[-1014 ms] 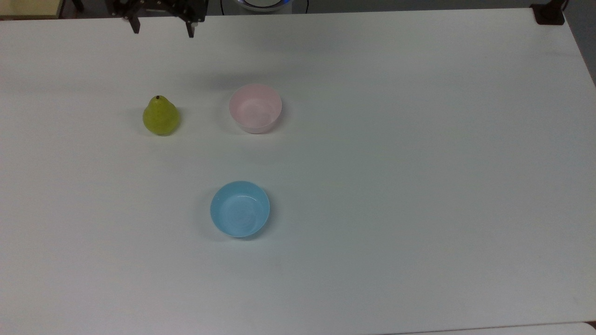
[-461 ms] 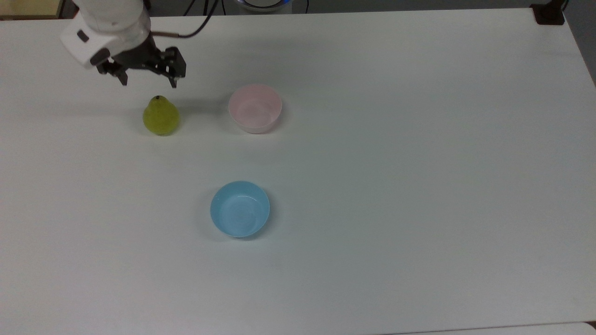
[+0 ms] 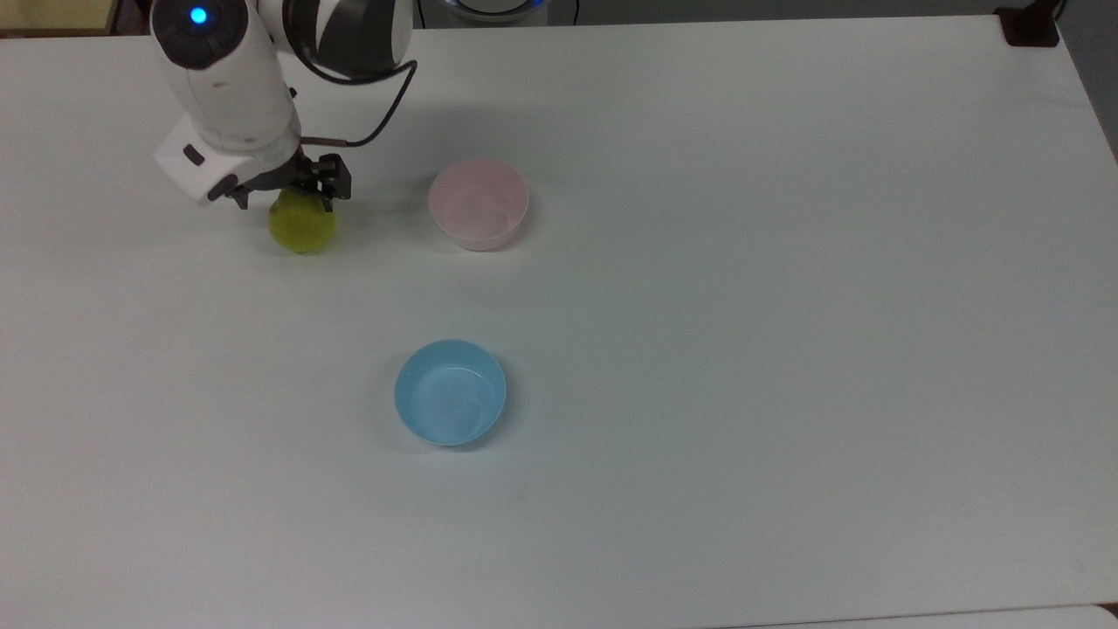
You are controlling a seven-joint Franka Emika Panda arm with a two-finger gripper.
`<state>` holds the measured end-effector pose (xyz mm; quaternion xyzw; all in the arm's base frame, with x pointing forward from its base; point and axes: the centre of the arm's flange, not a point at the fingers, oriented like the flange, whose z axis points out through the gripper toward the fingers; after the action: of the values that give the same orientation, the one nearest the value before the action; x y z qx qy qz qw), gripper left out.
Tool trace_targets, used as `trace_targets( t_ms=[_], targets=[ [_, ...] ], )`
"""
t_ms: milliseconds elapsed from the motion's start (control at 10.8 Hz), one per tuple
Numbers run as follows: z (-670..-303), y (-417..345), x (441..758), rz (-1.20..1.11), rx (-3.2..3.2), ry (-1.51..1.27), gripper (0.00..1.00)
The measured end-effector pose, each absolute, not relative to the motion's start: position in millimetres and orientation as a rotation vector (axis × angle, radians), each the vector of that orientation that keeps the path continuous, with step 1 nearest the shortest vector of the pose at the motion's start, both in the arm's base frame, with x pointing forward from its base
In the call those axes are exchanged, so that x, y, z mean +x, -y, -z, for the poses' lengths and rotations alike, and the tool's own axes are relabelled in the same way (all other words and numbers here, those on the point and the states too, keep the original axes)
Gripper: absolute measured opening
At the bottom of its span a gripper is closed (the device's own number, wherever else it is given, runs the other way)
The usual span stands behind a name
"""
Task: Place the pear in the bowl
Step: 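Close the gripper around the pear and lift it, then carry the pear over the pink bowl and lower it inside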
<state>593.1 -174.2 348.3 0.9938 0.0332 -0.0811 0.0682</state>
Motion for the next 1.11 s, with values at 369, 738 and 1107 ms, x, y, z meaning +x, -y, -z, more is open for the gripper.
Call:
trace_targets(
  t_ms=[369, 738, 1107],
  targets=[
    [-325.2, 176.6, 595.5, 0.262, 2.98, -0.121, 0.78],
    [-330.5, 178.6, 595.2, 0.249, 2.98, -0.116, 0.78],
    [-379.5, 165.1, 580.8, 0.306, 2.99, -0.117, 0.78]
  ],
)
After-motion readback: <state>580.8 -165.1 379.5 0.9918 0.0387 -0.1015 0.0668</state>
